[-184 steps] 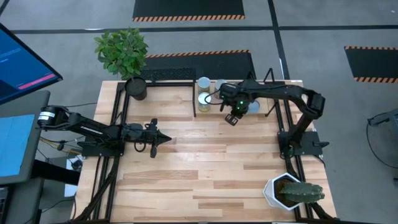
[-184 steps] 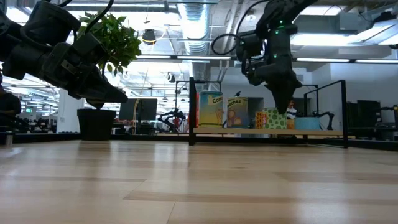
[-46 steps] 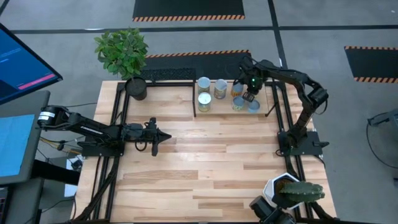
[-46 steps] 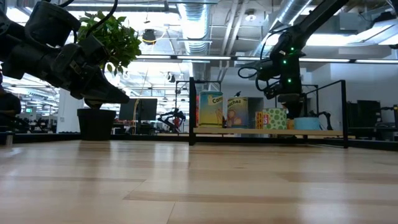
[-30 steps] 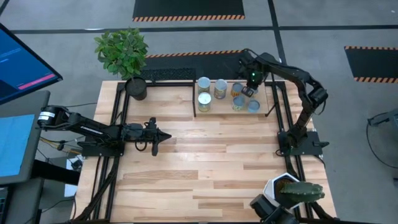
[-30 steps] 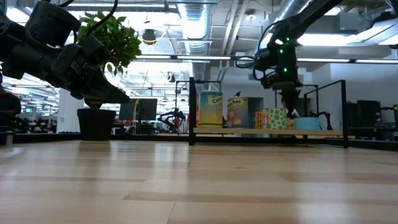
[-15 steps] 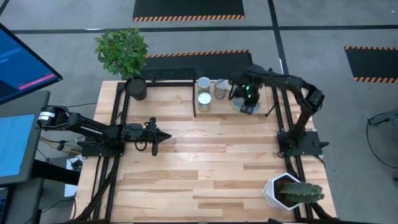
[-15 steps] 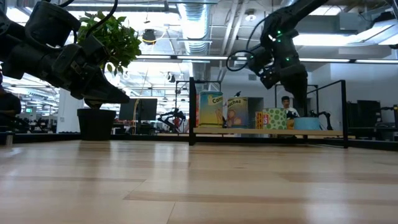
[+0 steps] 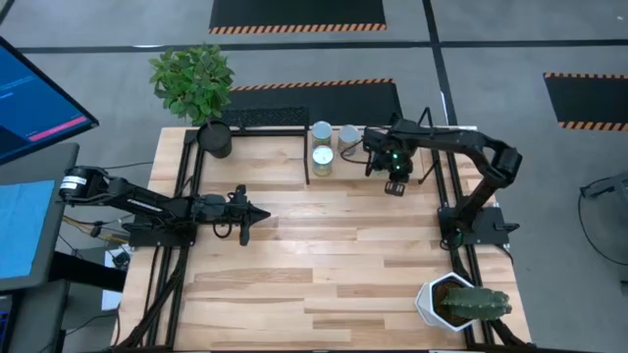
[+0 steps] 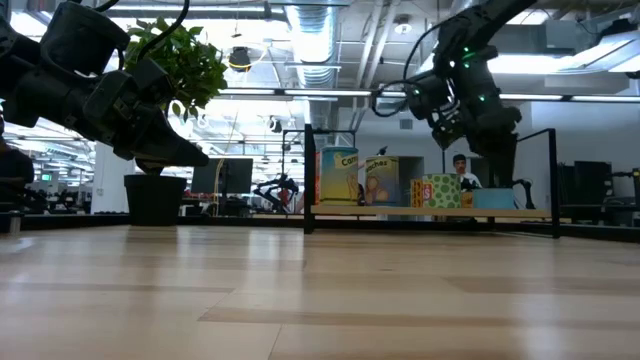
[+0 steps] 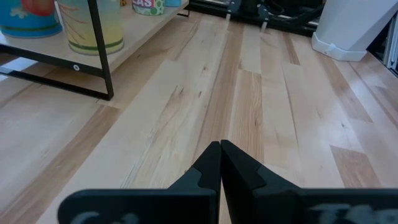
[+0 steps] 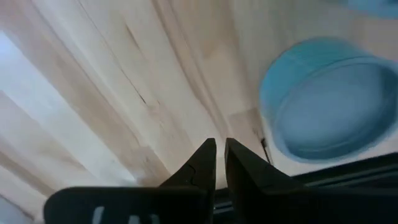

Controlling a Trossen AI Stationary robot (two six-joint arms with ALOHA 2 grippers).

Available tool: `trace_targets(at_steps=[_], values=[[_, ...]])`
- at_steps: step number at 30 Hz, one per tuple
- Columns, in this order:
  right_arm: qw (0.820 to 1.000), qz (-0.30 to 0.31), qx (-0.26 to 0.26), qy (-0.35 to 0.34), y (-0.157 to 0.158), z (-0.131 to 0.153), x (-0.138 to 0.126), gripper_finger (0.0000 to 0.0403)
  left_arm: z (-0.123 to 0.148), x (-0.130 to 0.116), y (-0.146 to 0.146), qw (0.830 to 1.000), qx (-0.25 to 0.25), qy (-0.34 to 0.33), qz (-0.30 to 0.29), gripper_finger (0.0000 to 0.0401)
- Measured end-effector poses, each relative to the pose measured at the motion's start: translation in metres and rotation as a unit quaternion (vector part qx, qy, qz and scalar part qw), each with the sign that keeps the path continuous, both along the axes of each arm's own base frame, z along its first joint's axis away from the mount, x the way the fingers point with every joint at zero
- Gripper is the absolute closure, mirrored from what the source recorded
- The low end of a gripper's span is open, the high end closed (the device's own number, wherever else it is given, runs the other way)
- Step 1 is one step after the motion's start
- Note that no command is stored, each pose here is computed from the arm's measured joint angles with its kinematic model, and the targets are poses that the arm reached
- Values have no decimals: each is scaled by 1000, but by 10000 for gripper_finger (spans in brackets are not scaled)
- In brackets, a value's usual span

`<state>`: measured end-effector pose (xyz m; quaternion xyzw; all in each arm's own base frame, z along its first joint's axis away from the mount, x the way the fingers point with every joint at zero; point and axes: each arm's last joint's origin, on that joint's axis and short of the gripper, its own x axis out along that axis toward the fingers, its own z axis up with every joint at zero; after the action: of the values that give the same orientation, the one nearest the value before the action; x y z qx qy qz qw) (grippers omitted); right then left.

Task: Pick and place cans onto a shelf
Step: Adjust the canned goods on the shelf

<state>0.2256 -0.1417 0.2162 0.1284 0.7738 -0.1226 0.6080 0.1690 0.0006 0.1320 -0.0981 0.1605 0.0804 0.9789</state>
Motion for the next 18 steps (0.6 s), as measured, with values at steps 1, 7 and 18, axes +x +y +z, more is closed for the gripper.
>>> trace_targets(at_steps=[1, 7, 18], values=[[1000, -1, 2, 3, 1, -3, -2, 345, 0, 0, 0, 1000, 0, 0, 0, 401], [1000, -5, 5, 13, 3, -17, -8, 345, 0, 0, 0, 1000, 0, 0, 0, 401], [999, -15, -45, 7, -8, -18, -9, 345, 0, 0, 0, 1000, 0, 0, 0, 401]])
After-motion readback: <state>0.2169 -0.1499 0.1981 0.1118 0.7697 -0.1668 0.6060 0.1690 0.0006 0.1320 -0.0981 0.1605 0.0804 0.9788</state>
